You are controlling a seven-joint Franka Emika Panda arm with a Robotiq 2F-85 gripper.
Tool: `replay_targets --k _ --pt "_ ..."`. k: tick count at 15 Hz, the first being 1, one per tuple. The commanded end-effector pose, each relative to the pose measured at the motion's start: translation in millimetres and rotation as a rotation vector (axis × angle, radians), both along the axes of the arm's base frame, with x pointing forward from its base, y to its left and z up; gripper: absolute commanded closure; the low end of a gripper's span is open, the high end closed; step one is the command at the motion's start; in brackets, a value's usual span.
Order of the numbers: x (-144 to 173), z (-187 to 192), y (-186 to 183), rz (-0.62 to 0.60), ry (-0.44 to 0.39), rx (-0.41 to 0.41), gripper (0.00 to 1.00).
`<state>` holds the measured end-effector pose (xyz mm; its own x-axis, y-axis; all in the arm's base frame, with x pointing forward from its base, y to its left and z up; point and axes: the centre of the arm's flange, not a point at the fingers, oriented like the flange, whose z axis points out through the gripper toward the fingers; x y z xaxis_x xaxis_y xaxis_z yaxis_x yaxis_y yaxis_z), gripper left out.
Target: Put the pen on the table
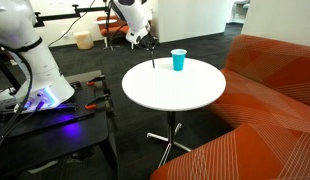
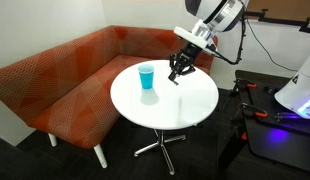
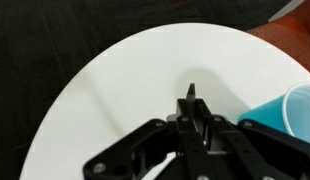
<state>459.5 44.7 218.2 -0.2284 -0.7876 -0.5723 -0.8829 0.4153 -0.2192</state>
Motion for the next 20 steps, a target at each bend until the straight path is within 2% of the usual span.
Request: replay_targets --k 1,9,20 --pt "25.7 -2.8 4.2 0.007 0.069 -0.05 0.97" --pt "45.6 -7.8 9.9 0.021 0.168 -0.165 0.97" --pt "58.1 -4.9 20.7 0.039 0.255 -0.259 0.97"
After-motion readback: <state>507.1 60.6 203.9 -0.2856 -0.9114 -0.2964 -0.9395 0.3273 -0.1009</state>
